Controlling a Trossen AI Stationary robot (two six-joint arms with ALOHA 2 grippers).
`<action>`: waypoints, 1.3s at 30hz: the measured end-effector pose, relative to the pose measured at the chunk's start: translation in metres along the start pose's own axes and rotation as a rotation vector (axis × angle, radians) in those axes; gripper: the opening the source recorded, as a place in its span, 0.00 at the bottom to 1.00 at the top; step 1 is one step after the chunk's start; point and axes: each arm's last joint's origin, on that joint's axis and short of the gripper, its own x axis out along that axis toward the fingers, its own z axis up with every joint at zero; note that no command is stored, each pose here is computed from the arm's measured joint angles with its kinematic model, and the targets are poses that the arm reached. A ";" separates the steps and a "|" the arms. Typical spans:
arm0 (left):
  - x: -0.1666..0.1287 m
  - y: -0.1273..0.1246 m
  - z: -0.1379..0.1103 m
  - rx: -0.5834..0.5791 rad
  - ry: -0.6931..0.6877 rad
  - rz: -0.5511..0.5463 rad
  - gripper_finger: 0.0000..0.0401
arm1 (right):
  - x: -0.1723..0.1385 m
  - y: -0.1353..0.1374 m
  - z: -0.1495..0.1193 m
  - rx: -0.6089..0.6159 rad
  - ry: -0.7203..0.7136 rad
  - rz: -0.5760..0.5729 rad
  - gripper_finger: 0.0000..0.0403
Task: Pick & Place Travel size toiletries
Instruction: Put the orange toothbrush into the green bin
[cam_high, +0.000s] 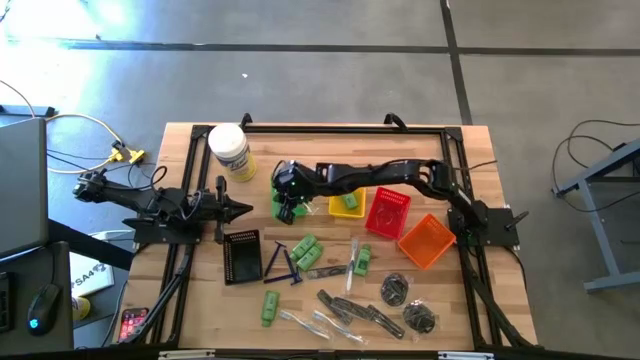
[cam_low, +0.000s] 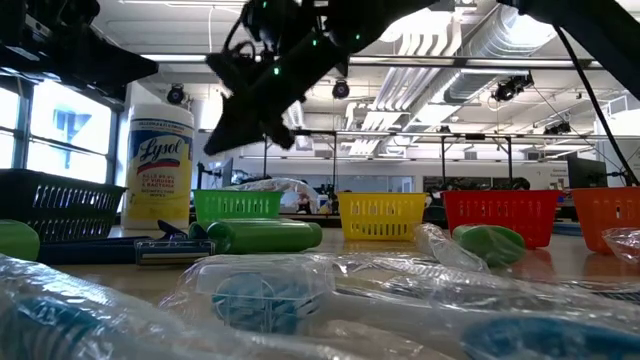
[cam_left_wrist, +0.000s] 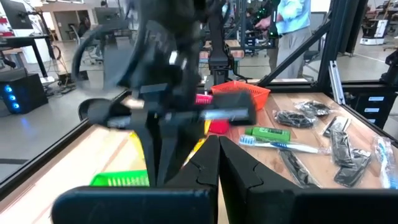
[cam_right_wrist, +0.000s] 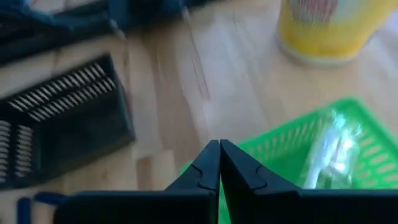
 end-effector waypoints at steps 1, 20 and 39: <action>0.000 0.000 0.000 0.000 0.000 0.000 0.00 | 0.004 -0.003 -0.003 0.011 0.017 0.002 0.01; 0.000 0.000 0.000 0.002 0.005 0.000 0.00 | 0.010 -0.048 -0.009 0.106 0.053 -0.172 0.01; 0.000 0.000 -0.001 0.004 0.007 0.002 0.00 | 0.011 -0.031 -0.006 -0.042 0.127 -0.098 0.01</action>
